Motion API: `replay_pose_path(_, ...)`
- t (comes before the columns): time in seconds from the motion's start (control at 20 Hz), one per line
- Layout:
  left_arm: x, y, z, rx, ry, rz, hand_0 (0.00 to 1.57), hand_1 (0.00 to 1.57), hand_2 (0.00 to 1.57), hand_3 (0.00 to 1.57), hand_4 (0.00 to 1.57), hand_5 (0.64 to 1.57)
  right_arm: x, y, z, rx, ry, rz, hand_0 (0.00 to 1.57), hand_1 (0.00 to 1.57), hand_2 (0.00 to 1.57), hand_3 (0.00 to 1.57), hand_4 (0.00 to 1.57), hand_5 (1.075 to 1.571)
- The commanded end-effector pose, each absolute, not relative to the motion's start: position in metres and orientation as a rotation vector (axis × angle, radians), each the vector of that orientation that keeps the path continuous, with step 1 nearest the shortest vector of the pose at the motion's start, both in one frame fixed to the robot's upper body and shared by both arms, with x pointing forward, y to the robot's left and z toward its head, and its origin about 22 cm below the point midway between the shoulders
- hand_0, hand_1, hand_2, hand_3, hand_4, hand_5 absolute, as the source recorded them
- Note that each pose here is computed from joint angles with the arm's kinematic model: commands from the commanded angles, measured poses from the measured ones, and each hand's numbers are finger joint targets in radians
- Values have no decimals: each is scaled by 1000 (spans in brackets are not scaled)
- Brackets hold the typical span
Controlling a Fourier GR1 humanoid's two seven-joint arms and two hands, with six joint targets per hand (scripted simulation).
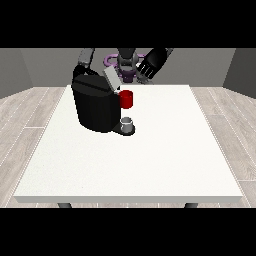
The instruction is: Insert the coffee pod into the coffee machine and close the lid
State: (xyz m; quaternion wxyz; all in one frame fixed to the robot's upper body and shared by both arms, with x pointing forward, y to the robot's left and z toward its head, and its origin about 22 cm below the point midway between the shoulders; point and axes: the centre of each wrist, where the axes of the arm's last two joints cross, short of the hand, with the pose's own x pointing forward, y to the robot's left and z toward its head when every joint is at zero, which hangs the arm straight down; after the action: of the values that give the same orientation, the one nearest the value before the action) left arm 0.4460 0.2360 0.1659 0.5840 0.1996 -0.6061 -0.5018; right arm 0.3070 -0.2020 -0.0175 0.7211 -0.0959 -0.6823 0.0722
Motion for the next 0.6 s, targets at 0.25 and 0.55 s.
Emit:
replay_pose_path(0.25,455,241,255,627,-1556,-1104,1155,1155,1247,1266,484,1571,332,-193,28,-236,-1679,162,0,0,0,0,0,1571)
replay_pose_path(0.55,457,242,256,600,-1514,-1124,1239,1239,1290,1248,479,1571,333,-205,36,-225,-1640,126,0,0,0,0,186,1571)
